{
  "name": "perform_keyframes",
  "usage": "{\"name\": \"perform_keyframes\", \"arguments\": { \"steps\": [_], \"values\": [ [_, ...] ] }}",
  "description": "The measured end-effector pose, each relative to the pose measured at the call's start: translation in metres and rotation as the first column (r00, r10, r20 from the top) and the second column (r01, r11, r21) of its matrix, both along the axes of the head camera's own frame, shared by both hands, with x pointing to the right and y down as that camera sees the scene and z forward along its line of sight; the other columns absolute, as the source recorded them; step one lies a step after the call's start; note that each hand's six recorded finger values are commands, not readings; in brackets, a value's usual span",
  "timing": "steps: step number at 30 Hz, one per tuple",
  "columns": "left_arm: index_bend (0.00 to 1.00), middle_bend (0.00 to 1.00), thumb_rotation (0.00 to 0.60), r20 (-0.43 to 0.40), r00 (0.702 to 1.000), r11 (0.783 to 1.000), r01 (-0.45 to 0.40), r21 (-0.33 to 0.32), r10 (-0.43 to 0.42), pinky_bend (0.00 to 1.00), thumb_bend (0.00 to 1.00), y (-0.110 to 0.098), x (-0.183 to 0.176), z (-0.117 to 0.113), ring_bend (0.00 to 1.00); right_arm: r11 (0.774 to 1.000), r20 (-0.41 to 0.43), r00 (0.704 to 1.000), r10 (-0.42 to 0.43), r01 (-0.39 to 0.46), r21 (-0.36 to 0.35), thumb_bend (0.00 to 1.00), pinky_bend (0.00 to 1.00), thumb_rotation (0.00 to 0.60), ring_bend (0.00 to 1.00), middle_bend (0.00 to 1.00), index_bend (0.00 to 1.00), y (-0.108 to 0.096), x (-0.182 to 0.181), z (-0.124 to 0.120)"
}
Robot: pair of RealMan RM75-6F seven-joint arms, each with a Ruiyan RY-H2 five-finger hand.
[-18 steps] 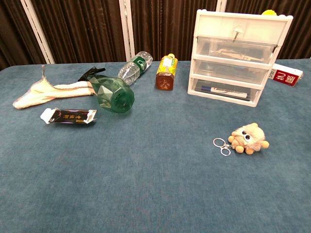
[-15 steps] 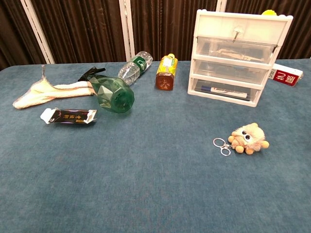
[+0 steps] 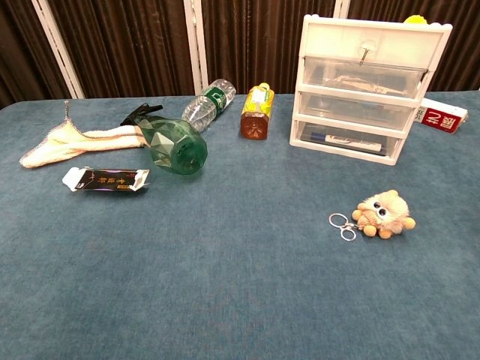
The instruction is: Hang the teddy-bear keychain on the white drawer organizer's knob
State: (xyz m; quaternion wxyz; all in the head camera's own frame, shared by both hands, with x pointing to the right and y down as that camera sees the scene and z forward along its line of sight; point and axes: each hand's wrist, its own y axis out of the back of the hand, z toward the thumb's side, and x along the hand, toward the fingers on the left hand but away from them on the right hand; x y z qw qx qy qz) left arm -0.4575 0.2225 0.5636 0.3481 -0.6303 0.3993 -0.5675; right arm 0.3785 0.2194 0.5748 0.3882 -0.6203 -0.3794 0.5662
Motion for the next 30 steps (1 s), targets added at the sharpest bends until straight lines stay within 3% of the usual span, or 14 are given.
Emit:
{"name": "perform_keyframes", "arguments": {
  "steps": [9,11,12,14,17,20,23,30],
  "values": [
    [0.00,0.00,0.482,-0.004,1.000,1.000,-0.002,0.000,0.002,0.00,0.07,0.000,0.000,0.000,0.00,1.000,0.004,1.000,0.001,-0.001,-0.008,0.00,0.00,0.600,0.00,0.01,0.01,0.001,-0.001,0.000],
    [0.00,0.00,0.480,-0.005,1.000,1.000,-0.002,0.002,0.002,0.00,0.07,0.000,0.000,-0.001,0.00,1.000,0.009,1.000,-0.002,0.002,-0.003,0.00,0.05,0.600,0.04,0.05,0.02,0.000,-0.003,-0.001],
    [0.00,0.00,0.481,-0.005,1.000,1.000,-0.001,0.002,0.001,0.00,0.07,0.000,0.000,-0.001,0.00,1.000,0.014,1.000,-0.005,0.005,0.005,0.00,0.10,0.600,0.09,0.09,0.02,-0.001,-0.004,-0.002],
    [0.00,0.00,0.484,-0.007,1.000,1.000,-0.001,0.002,0.001,0.00,0.07,0.000,0.001,-0.001,0.00,1.000,0.023,1.000,-0.006,0.006,0.016,0.00,0.31,0.600,0.27,0.27,0.06,-0.004,-0.007,-0.004],
    [0.00,0.00,0.484,-0.007,1.000,1.000,-0.001,-0.001,0.001,0.00,0.07,0.000,0.001,0.000,0.00,0.999,0.044,0.999,-0.003,0.002,0.033,0.00,0.66,0.600,0.67,0.65,0.11,-0.011,-0.013,-0.008],
    [0.00,0.00,0.484,-0.009,1.000,1.000,0.001,-0.002,-0.001,0.00,0.07,0.000,0.001,0.000,0.00,0.999,0.072,0.997,-0.005,0.002,0.044,0.00,0.82,0.600,0.88,0.89,0.19,-0.022,-0.024,-0.010],
    [0.00,0.00,0.481,-0.011,1.000,1.000,-0.001,-0.004,0.001,0.00,0.07,-0.001,0.002,0.001,0.00,0.999,0.083,0.996,-0.020,0.017,0.041,0.00,0.89,0.600,0.99,1.00,0.29,-0.033,-0.037,-0.009],
    [0.00,0.00,0.481,-0.023,1.000,1.000,0.000,-0.009,0.000,0.00,0.07,-0.001,0.003,0.002,0.00,0.998,0.084,0.994,-0.068,0.067,0.020,0.04,0.93,0.600,1.00,1.00,0.41,-0.055,-0.081,0.006]
  ]
}}
